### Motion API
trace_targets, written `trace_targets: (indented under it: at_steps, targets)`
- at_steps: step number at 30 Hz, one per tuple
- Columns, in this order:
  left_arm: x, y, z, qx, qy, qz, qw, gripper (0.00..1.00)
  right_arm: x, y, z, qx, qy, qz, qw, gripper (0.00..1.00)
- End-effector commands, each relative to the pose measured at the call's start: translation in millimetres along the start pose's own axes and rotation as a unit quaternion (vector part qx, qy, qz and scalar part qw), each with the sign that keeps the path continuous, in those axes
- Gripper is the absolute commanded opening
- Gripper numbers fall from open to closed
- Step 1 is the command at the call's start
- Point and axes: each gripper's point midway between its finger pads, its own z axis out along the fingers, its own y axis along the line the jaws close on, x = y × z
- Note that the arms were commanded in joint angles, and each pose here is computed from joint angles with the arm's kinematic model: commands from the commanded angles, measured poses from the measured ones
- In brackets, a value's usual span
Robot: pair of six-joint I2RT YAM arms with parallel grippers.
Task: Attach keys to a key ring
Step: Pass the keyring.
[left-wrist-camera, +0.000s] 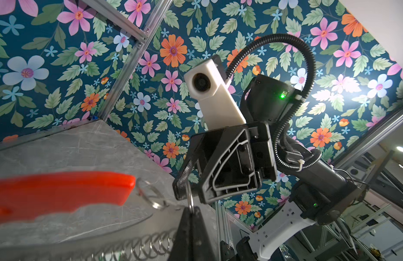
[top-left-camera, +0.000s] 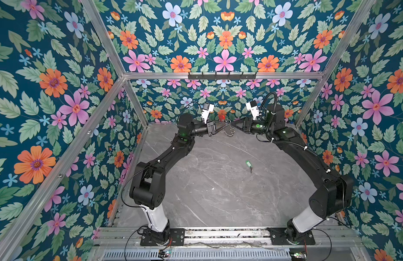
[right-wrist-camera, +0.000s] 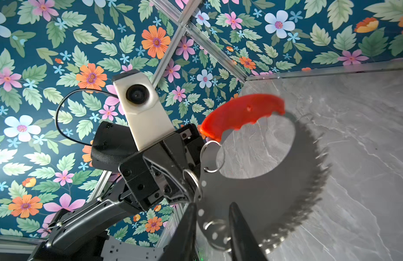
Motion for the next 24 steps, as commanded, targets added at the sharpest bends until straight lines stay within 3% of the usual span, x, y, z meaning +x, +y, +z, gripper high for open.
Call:
trace_targets:
  at_steps: [1,13,19,24]
  targets:
    - [-10.2,-15.6,0.0,0.027,-0.008,0.031,0.999,0.00,-10.0,9.3,-2.9,-0.013,-0.023,-0.023,0.999,0.27]
    - [-12.7,-10.8,6.3,0.039,0.004,0.024,0.999,0.00,-12.7,24.3,-3.1,-0.046,-0.023,-0.049,0.998,0.27]
    - [-12.6,-12.8,6.5,0.041,0.007,0.023,0.999,0.00,-9.6,27.1,2.4,-0.054,-0.009,-0.051,0.997,0.18]
    - [-13.4,-14.7,6.0,0.043,0.008,0.023,0.999,0.00,-7.2,31.5,5.8,-0.055,0.000,-0.061,0.997,0.17]
